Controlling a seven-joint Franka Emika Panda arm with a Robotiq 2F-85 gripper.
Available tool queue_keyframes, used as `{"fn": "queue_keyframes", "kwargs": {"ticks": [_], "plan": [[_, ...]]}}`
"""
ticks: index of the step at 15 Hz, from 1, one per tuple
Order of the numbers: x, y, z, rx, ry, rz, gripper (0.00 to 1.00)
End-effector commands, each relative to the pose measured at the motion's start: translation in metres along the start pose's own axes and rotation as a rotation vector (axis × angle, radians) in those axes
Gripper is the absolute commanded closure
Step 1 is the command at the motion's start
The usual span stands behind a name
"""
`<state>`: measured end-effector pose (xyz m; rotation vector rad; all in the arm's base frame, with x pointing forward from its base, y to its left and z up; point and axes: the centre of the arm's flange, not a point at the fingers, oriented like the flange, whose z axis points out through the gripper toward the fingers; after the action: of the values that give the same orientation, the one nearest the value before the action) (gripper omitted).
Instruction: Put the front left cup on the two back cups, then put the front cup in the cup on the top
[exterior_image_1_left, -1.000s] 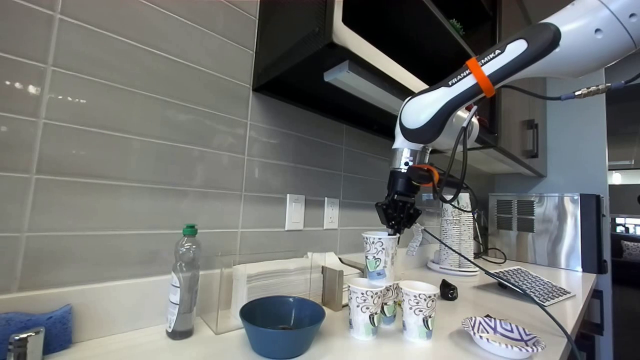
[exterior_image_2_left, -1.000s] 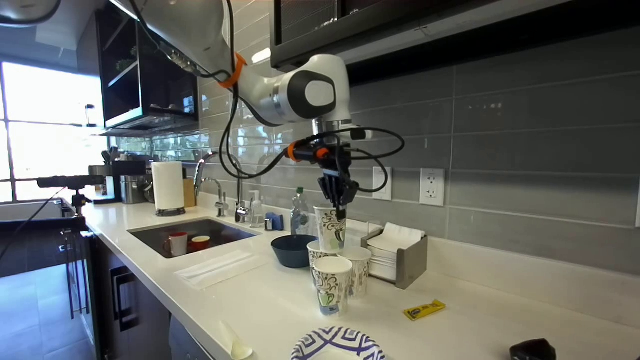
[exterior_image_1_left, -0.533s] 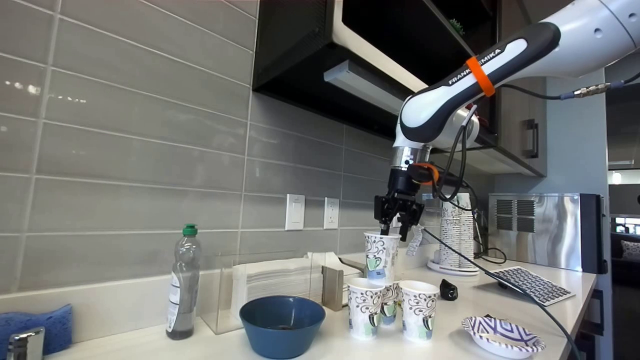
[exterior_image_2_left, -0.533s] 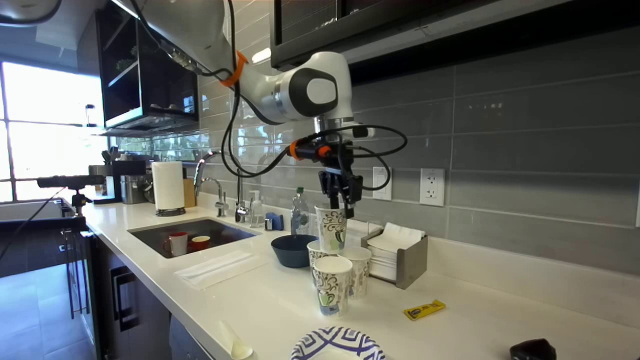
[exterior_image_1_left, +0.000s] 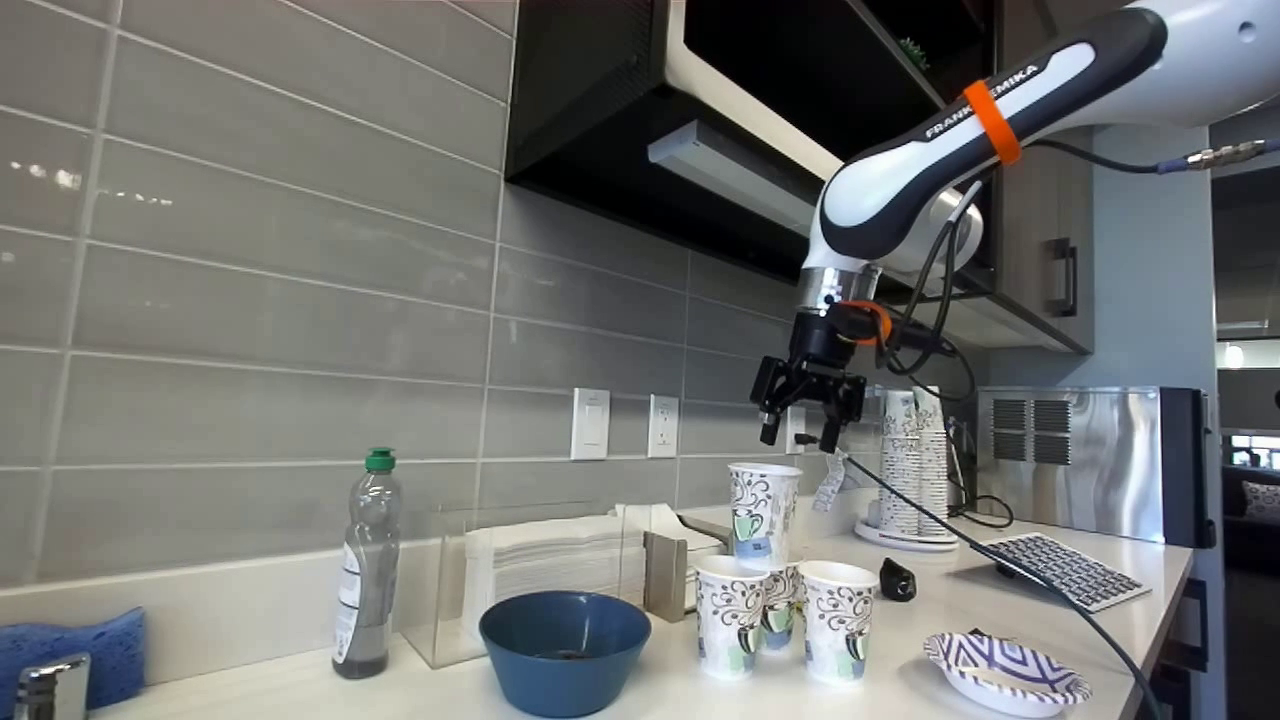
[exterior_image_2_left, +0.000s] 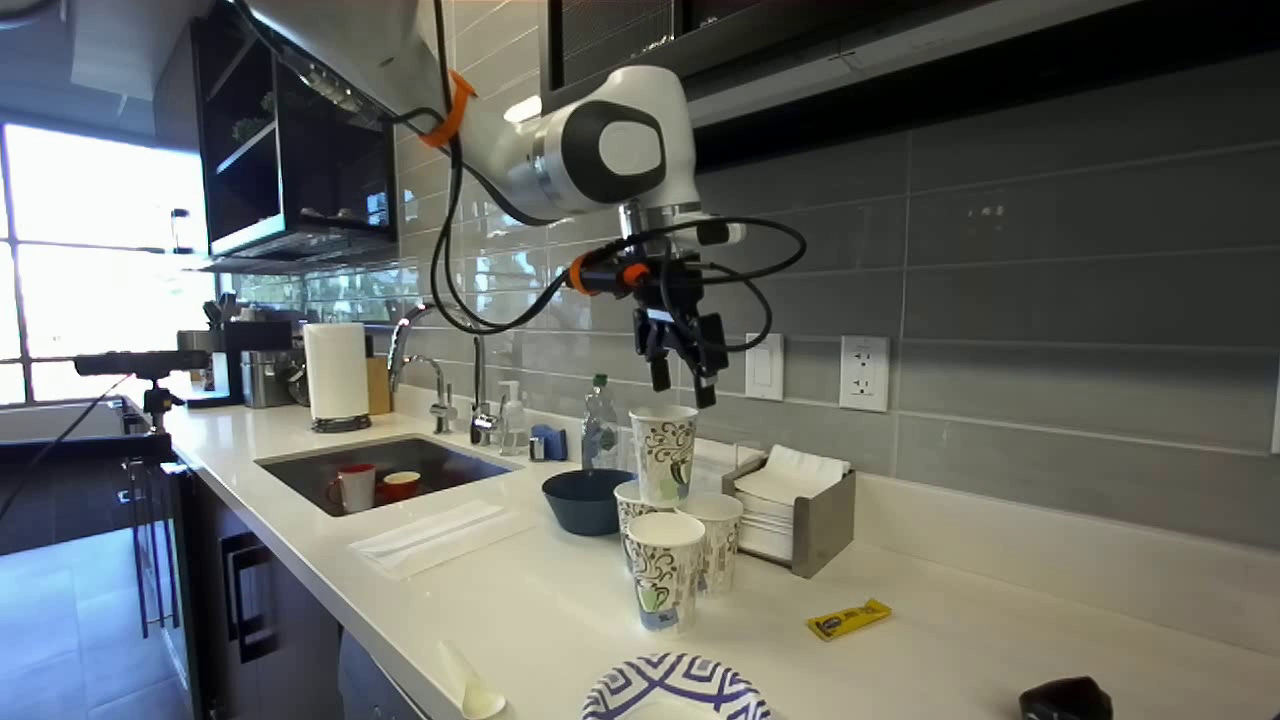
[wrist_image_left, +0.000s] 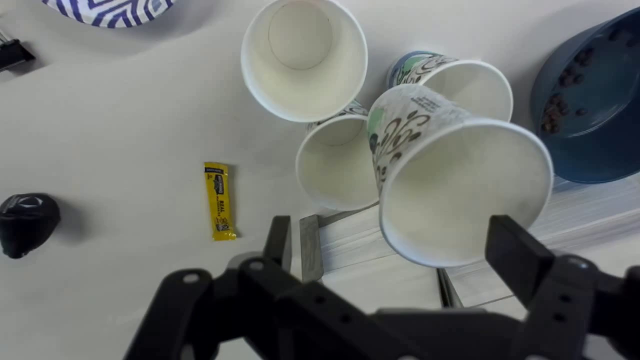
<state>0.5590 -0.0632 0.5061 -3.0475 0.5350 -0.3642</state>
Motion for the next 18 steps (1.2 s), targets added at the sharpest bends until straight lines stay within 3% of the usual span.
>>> {"fn": "queue_keyframes", "kwargs": {"ticks": [1,5,6,12,18], "plan": [[-0.04,0.014,-0.02,-0.01,0.015,0.069,0.0],[-0.069,0.019,-0.014,0.019,0.004,0.108,0.0],[-0.042,0.015,-0.015,0.005,-0.005,0.08,0.0],[-0.046,0.015,-0.012,0.003,-0.01,0.08,0.0],[-0.052,0.067,0.039,0.013,-0.076,0.205,0.0]]}}
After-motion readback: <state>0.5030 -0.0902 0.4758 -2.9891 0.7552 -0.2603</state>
